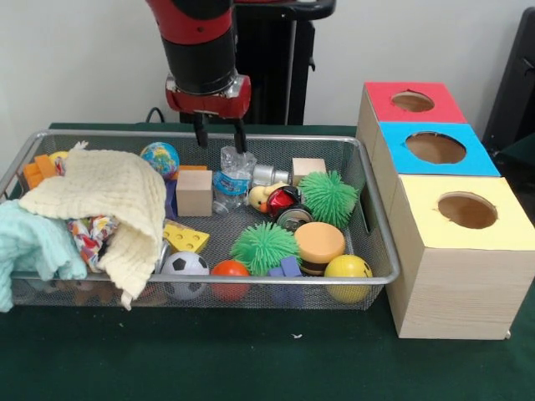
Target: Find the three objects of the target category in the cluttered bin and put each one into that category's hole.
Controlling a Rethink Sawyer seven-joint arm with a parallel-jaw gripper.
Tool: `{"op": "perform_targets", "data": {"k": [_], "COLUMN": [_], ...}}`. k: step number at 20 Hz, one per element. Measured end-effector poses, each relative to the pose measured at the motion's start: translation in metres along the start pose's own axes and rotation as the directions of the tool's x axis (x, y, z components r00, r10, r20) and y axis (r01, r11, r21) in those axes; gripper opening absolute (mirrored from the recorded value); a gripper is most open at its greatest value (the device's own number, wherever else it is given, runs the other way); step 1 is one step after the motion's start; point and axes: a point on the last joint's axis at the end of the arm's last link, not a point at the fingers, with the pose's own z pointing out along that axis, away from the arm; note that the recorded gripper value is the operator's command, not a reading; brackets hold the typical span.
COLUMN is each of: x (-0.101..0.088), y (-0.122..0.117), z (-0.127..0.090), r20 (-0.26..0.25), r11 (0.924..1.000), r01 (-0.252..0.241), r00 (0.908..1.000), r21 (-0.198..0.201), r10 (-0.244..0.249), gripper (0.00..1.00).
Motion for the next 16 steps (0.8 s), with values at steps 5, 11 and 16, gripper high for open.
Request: {"op": "perform_targets", "data": {"k": [5,11,16], "x": [0.001,0.001,0.006], "y": [0.010,0.019,0.025], "z": [0.004,0.015,0.028], "r20": [0.021,0.041,0.032], "r11": [0.9998,0.9999,0.9997], "r01": [-0.012,0.005,0.023], "r00": [0.9997,0.9991,0.9992], "r21": [-0.019,-0.009,0.004], "r10": [0.012,-0.004,-0.023], "gripper": [1.00,1.00,1.00]}}
